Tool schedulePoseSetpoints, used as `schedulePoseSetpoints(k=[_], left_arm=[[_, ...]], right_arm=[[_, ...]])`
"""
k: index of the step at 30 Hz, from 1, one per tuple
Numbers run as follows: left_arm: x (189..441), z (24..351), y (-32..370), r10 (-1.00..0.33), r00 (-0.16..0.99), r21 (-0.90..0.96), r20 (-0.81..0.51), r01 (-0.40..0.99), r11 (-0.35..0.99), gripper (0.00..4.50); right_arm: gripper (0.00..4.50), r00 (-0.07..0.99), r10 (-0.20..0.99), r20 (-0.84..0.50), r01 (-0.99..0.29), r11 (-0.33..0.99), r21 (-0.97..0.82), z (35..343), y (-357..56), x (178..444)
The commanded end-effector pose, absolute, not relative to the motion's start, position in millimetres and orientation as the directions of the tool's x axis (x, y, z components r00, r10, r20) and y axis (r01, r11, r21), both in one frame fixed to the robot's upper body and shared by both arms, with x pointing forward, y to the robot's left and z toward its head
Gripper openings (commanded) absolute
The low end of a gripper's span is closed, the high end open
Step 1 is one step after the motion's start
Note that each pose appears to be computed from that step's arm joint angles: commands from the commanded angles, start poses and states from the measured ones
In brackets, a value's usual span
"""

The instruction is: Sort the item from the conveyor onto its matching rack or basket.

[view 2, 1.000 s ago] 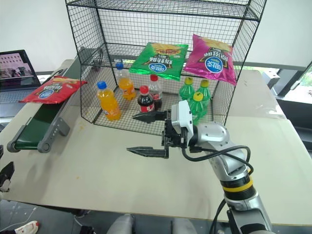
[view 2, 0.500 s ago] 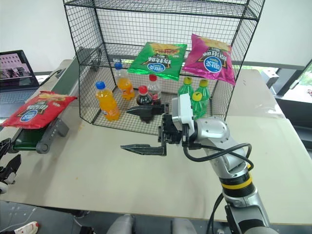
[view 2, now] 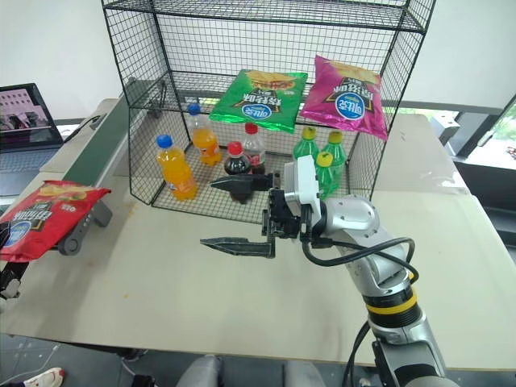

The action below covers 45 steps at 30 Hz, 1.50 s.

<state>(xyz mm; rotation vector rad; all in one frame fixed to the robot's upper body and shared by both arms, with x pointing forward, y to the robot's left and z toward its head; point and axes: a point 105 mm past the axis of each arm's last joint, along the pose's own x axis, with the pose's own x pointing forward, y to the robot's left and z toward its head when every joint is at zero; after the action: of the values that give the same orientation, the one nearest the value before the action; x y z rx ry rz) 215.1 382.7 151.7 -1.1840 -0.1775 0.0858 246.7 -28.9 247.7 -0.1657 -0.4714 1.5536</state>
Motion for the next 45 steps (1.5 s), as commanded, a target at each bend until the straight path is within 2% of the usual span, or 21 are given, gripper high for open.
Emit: schedulePoseSetpoints(k=[1,2,10,13,16,19,22,25,29,35,38,42,45], left_arm=[[213.6,161.0,392.2,0.200,0.972,-0.906,0.120,0.025,0.422,3.94],[214.1,161.0,392.0,0.198,0.972,-0.904,0.123,0.028,0.426,3.74],[217.2,160.9,387.2,0.175,0.978,-0.897,0.117,0.028,0.441,0.05],[220.3,169.3,379.2,0.144,0.980,-0.888,0.138,0.058,0.456,0.05],[226.4,194.6,358.4,0.053,0.981,-0.853,0.187,0.136,0.504,0.05],[233.3,243.0,312.5,-0.156,0.942,-0.765,0.298,0.334,0.550,0.05],[244.3,272.8,268.1,-0.317,0.872,-0.687,0.374,0.490,0.537,0.05],[254.7,301.2,224.7,-0.448,0.772,-0.612,0.451,0.633,0.474,0.05],[269.3,334.6,186.8,-0.546,0.649,-0.562,0.530,0.751,0.348,0.05],[295.5,373.6,159.1,-0.585,0.519,-0.561,0.623,0.818,0.129,0.05],[320.6,363.8,159.6,-0.545,0.561,-0.640,0.623,0.767,0.058,0.05],[355.1,308.9,167.5,-0.523,0.679,-0.770,0.515,0.635,0.066,0.05],[370.1,292.1,178.2,-0.476,0.740,-0.821,0.475,0.567,0.063,0.05]], right_arm=[[4.50,-0.068,0.974,0.216,-0.904,0.032,-0.426,256.7,-29.7,241.1],[4.50,-0.067,0.974,0.217,-0.904,0.033,-0.426,257.1,-29.6,241.2],[4.50,-0.046,0.974,0.220,-0.902,0.053,-0.428,259.0,-29.3,242.8],[4.50,-0.025,0.974,0.225,-0.902,0.075,-0.424,259.7,-30.4,244.7],[4.50,0.019,0.970,0.240,-0.898,0.122,-0.422,261.7,-33.5,247.9],[4.50,0.106,0.955,0.276,-0.879,0.220,-0.423,267.8,-40.4,253.9],[4.50,0.183,0.937,0.296,-0.845,0.304,-0.439,270.9,-47.2,258.7],[4.50,0.258,0.908,0.330,-0.815,0.388,-0.431,274.5,-52.5,261.7],[4.50,0.322,0.874,0.363,-0.780,0.462,-0.421,279.0,-55.8,262.2],[4.50,0.388,0.837,0.386,-0.737,0.533,-0.415,279.5,-61.3,261.5],[4.50,0.416,0.819,0.394,-0.716,0.562,-0.413,279.8,-64.1,258.9],[4.50,0.455,0.796,0.400,-0.691,0.598,-0.406,279.0,-69.2,257.7],[4.50,0.468,0.787,0.401,-0.681,0.611,-0.404,279.0,-71.5,256.7]])
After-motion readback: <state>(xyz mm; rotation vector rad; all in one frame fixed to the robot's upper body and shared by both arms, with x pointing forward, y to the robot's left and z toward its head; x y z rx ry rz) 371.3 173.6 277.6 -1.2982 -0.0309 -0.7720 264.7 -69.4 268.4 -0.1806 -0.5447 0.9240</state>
